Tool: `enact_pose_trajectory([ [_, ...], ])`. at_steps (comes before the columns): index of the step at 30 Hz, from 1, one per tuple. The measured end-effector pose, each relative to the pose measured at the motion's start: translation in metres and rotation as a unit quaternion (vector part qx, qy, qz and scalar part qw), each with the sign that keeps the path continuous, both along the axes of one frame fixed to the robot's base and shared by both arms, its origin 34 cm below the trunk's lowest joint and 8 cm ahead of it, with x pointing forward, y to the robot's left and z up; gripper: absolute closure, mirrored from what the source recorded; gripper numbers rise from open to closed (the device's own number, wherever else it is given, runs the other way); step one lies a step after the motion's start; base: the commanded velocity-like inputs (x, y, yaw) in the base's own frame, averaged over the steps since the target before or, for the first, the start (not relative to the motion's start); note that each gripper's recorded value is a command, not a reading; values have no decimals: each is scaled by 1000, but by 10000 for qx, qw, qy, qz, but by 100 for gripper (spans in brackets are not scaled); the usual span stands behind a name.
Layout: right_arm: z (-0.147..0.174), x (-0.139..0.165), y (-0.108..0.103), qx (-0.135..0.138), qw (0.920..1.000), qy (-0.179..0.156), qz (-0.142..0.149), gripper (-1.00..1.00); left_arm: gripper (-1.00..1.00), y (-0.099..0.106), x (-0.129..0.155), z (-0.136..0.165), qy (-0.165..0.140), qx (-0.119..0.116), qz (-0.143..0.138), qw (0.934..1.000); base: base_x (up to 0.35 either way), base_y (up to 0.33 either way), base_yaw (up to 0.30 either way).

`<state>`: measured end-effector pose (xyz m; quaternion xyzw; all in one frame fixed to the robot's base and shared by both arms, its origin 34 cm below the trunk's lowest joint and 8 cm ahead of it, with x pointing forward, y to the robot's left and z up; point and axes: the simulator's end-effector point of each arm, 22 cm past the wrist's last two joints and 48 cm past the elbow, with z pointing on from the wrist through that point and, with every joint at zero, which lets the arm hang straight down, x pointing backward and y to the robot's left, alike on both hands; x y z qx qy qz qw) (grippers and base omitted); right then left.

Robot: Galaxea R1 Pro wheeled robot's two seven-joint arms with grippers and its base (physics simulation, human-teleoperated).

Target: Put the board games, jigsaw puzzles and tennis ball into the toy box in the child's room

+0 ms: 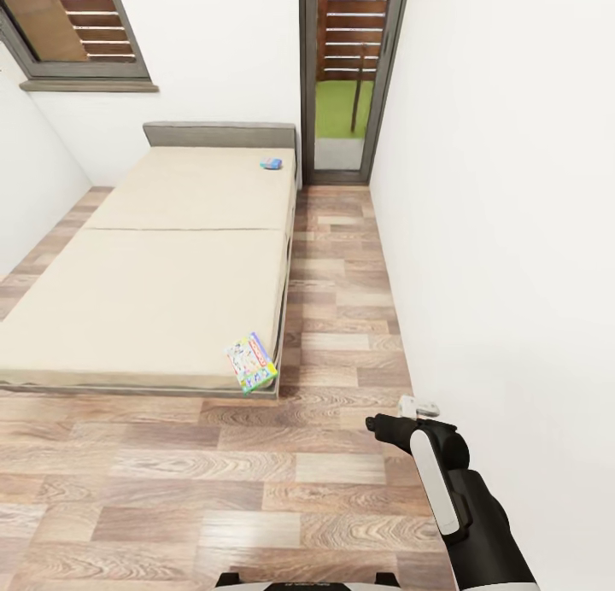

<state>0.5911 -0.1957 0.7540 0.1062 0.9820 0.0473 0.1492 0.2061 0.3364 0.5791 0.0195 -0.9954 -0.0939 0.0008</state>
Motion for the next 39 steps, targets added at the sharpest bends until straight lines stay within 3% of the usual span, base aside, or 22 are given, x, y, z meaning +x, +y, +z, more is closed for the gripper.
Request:
enact_pose_trajectory([
  [2, 2, 1, 0, 0, 10000, -17, 4, -100, -100, 2, 36, 1, -369, 28, -2, 9993, 0, 0, 0],
  [6, 5, 2, 0, 1, 10000, -47, 6, -100, -100, 2, 81, 5, -844, 28, 4, 9964, 0, 0, 0],
  [10, 8, 4, 0, 0, 10000, -79, 2, -100, -100, 2, 131, 16, -1401, 15, -5, 9901, 0, 0, 0],
  [16, 13, 6, 0, -1, 9999, -129, 6, -100, -100, -1, 166, 27, -1916, -129, -51, 9814, 0, 0, 0],
  [20, 16, 8, 0, -3, 9999, -173, -1, -100, -100, -1, 199, 42, -2581, -290, -34, 9657, 0, 0, 0],
  [27, 20, 10, 0, -8, 9997, -227, -11, -100, -100, 9, 225, 61, -3078, -544, 153, 9498, 0, 0, 0],
  [29, 21, 10, 0, -10, 9997, -229, -13, -100, -100, 14, 249, 78, -3346, -740, 183, 9393, 0, 0, 0],
  [34, 24, 12, 0, -13, 9996, -278, -22, -100, -100, 10, 284, 104, -3461, -1119, 155, 9314, 0, 0, 0],
  [35, 25, 13, -1, -12, 9995, -301, -31, -100, -100, 6, 293, 112, -3385, -1271, 173, 9322, 0, 0, 0],
  [39, 27, 15, -1, -14, 9994, -351, -51, -100, -100, 1, 306, 127, -3170, -1518, 239, 9359, 0, 0, 0],
])
